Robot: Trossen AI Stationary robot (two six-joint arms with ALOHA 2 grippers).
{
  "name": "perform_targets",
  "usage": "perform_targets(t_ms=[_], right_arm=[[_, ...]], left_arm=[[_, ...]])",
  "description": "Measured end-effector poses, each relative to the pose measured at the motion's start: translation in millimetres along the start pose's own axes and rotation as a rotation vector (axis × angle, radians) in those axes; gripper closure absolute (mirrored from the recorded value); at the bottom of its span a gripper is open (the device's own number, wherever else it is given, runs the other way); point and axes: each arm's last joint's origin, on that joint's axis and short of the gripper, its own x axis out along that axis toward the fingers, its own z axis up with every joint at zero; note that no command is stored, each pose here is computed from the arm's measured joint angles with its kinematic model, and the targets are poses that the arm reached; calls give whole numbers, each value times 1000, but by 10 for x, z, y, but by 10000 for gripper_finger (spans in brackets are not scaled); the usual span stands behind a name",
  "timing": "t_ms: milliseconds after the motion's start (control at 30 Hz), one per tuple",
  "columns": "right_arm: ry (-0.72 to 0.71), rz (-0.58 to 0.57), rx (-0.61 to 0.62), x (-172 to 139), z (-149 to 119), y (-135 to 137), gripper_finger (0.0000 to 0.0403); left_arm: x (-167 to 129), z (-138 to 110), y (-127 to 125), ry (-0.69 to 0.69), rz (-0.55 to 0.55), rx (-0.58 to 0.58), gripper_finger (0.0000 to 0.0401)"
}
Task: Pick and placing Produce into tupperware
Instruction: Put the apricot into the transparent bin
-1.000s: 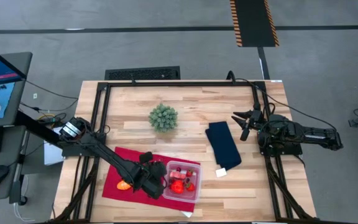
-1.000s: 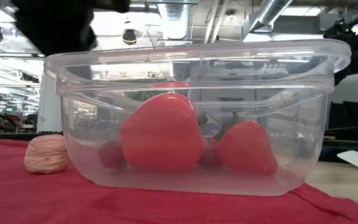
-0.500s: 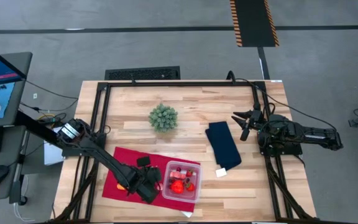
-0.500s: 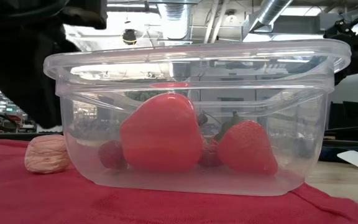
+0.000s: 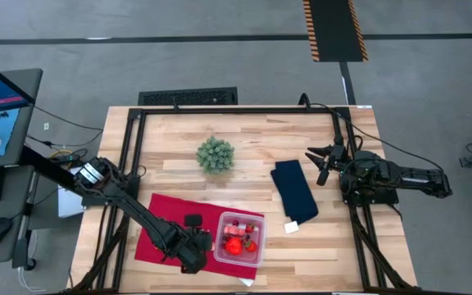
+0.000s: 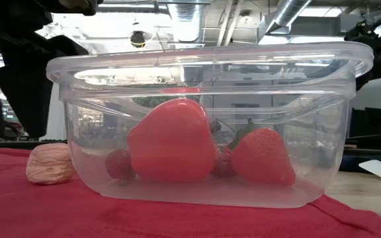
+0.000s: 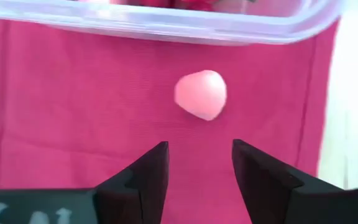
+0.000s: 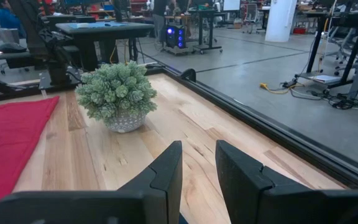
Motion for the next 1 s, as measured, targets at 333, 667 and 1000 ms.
perform_targets(t_ms=[333, 667, 1000], right_arm=[[0, 0, 0, 0, 0, 0, 283], [0, 0, 0, 0, 0, 0, 283], [0, 0, 0, 0, 0, 0, 283]], left_arm=[[6, 87, -16, -56, -63, 68, 230], [59, 91, 6, -84, -66, -10, 230], [237, -57, 24, -150, -86, -23, 238]])
